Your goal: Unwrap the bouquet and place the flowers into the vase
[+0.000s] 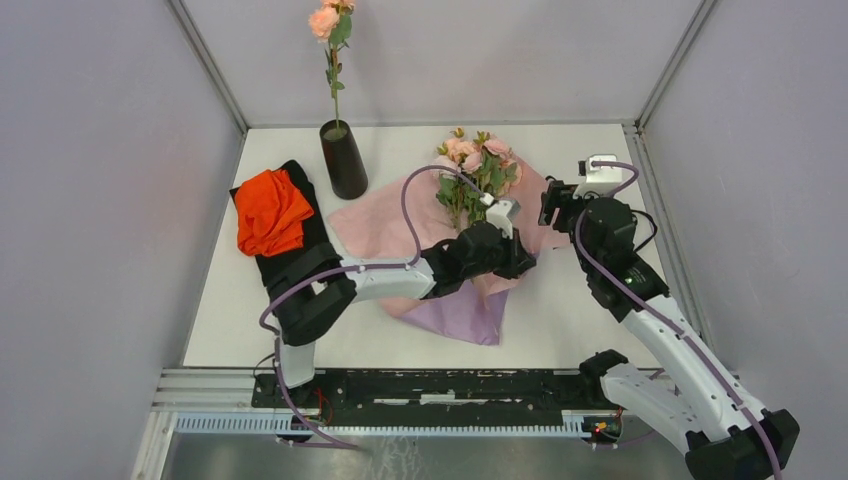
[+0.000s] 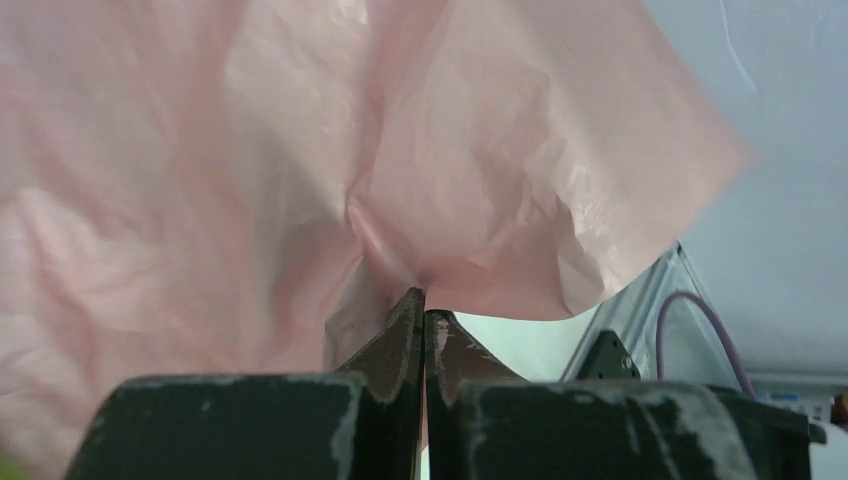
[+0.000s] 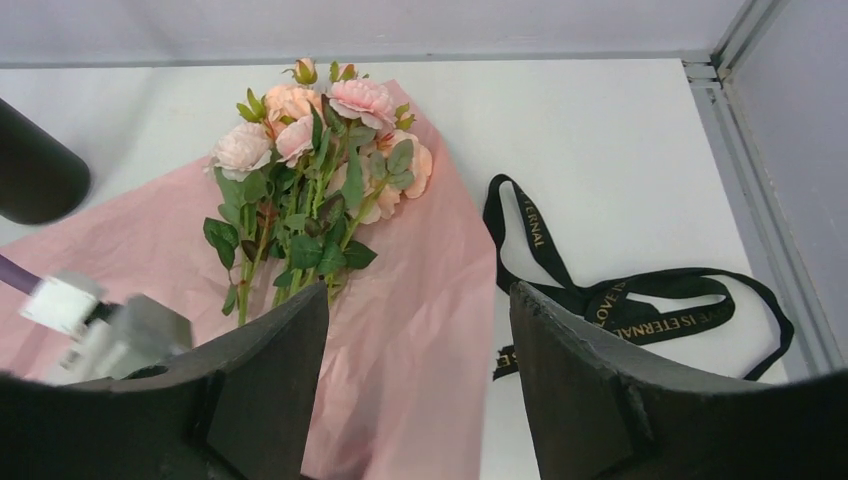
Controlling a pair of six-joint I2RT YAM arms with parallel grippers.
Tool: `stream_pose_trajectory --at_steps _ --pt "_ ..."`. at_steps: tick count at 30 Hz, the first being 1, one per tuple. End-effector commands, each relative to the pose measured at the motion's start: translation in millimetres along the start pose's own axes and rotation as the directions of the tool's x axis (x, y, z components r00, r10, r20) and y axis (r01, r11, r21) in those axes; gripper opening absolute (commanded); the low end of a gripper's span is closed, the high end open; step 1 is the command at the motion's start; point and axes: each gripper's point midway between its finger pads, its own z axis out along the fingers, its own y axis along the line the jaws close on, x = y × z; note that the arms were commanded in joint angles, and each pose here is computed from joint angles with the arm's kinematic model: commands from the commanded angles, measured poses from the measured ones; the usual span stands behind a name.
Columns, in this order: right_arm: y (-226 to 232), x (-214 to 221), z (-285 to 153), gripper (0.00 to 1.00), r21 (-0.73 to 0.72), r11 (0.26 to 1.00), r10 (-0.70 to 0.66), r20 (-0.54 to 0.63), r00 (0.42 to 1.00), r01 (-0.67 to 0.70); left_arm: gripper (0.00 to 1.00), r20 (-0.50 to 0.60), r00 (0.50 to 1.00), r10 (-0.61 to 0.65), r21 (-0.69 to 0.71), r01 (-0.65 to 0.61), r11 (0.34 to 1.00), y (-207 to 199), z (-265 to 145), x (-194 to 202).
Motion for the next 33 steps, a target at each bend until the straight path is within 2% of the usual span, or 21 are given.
stream_pose_trajectory --at_steps 1,4,7,10,11,12,19,23,26,30,33 --pt "-11.3 -22.9 -9.1 0.73 0.049 0.999 -0.006 0.053 0.999 0.003 0.05 -0.06 0.998 0.025 0.09 -0.02 0.996 -34.8 10.6 20.6" --pt "-13.0 -26.6 -11.3 0.73 0.053 0.999 -0.008 0.065 0.998 0.004 0.17 -0.091 0.995 0.04 0.117 -0.029 0.993 -46.3 12.1 31.8" --pt "-12.8 -26.4 -10.3 0.73 0.054 0.999 -0.013 0.065 0.998 0.01 0.39 -0.11 0.991 0.075 0.137 -0.06 0.989 -57.1 9.6 38.5" --pt "-10.9 -20.8 -5.1 0.73 0.051 0.999 -0.018 0.053 0.998 0.015 0.84 -0.11 0.987 0.119 0.134 -0.104 0.986 -62.4 3.7 36.3" --pt "-9.9 -17.4 -2.5 0.74 0.049 0.999 -0.02 0.045 0.999 0.018 0.96 -0.106 0.986 0.131 0.132 -0.116 0.984 -64.0 0.1 33.5" --pt "-8.8 -12.9 0.5 0.74 0.047 0.999 -0.024 0.036 0.999 0.022 0.99 -0.103 0.985 0.142 0.132 -0.128 0.983 -66.0 -3.6 31.2" --pt "-0.7 38.6 26.2 0.77 0.03 0.997 -0.063 -0.105 0.993 0.066 1.0 -0.013 0.977 0.215 0.057 -0.214 0.975 -60.4 -49.0 1.6" --pt "-0.3 52.3 27.9 0.78 0.026 0.998 -0.045 -0.125 0.991 0.049 1.0 0.049 0.966 0.252 -0.001 -0.253 0.968 -52.8 -75.7 -18.4" --pt "-10.3 58.7 25.7 0.81 0.074 0.997 -0.023 -0.151 0.988 0.035 1.0 0.08 0.96 0.268 -0.048 -0.265 0.963 -45.4 -88.5 -28.6" --pt "-23.9 55.8 16.0 0.84 0.129 0.992 0.03 -0.141 0.99 -0.012 1.0 0.115 0.956 0.27 -0.109 -0.258 0.96 -34.2 -97.1 -37.5" --pt "-31.1 36.2 0.3 0.88 0.154 0.986 0.074 -0.084 0.994 -0.061 1.0 0.074 0.951 0.3 -0.192 -0.281 0.94 -10.6 -88.4 -25.1"
